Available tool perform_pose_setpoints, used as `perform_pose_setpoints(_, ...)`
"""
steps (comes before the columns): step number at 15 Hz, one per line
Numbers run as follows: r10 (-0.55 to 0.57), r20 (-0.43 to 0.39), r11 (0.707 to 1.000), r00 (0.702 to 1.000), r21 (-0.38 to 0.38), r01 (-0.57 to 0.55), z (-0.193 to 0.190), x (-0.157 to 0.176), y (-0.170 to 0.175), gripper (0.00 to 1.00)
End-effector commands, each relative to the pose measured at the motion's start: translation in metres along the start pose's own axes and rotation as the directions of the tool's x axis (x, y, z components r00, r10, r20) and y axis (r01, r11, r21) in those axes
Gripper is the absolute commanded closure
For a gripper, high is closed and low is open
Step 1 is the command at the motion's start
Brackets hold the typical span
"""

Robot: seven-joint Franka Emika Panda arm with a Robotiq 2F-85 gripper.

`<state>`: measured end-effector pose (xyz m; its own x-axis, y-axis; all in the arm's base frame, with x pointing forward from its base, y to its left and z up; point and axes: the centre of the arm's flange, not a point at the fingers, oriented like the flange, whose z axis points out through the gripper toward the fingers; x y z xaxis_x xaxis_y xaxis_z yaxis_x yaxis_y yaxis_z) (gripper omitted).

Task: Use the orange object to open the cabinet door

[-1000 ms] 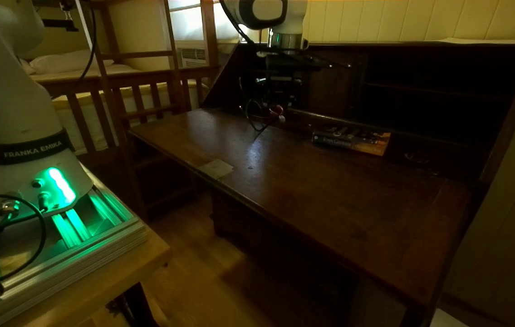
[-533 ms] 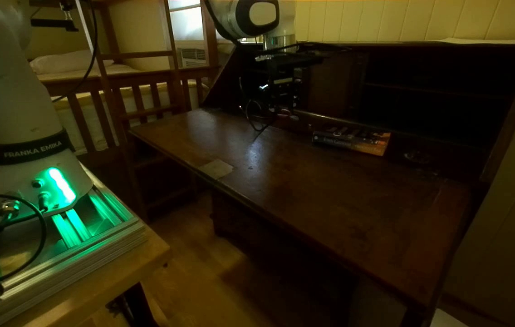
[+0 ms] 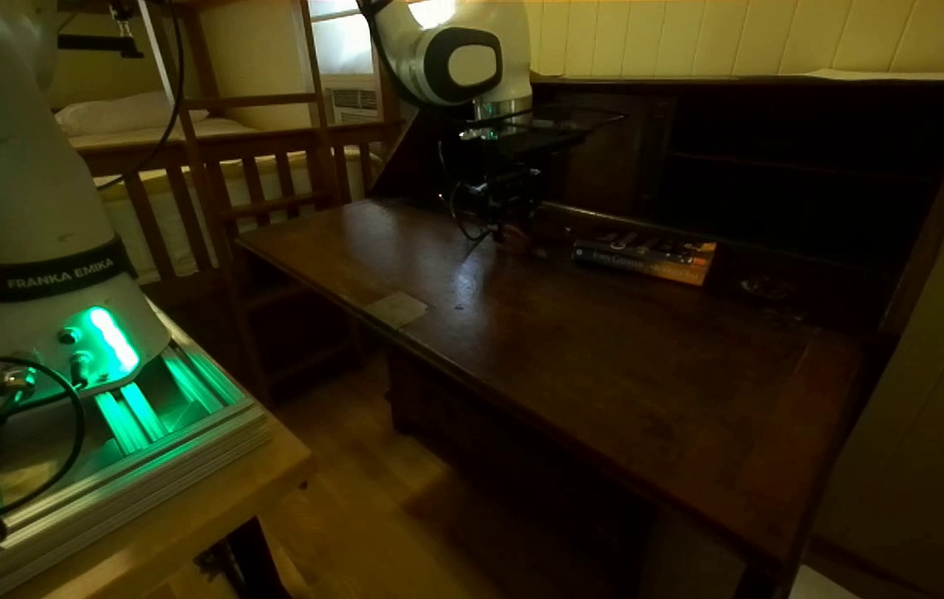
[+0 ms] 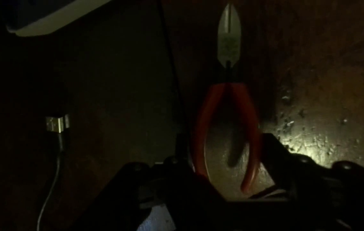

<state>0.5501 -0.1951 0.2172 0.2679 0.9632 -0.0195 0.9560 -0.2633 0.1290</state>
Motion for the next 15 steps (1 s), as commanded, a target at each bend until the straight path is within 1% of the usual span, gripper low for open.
perform_pose_setpoints(1,0.096,0.012,0.991,0.995,0.096,-0.097,-0.009,-0.015,0.004,0.08)
perform_pose_setpoints(2,0.142,0.018,0.981,0.99,0.134,-0.143,-0.015,-0.018,0.003,0.0)
perform_pose_setpoints(5,0.309,0.025,0.933,0.951,0.183,-0.308,-0.052,-0.022,-0.004,0.0)
perform_pose_setpoints(8,0.463,0.023,0.872,0.886,0.164,-0.461,-0.09,-0.013,-0.001,0.0)
perform_pose_setpoints(10,0.556,0.014,0.821,0.831,0.146,-0.552,-0.104,-0.003,0.003,0.0)
perform_pose_setpoints(12,0.642,0.0,0.761,0.767,0.119,-0.637,-0.113,0.002,0.004,0.0)
perform_pose_setpoints(15,0.753,-0.006,0.656,0.658,0.096,-0.749,-0.118,-0.004,0.001,0.0)
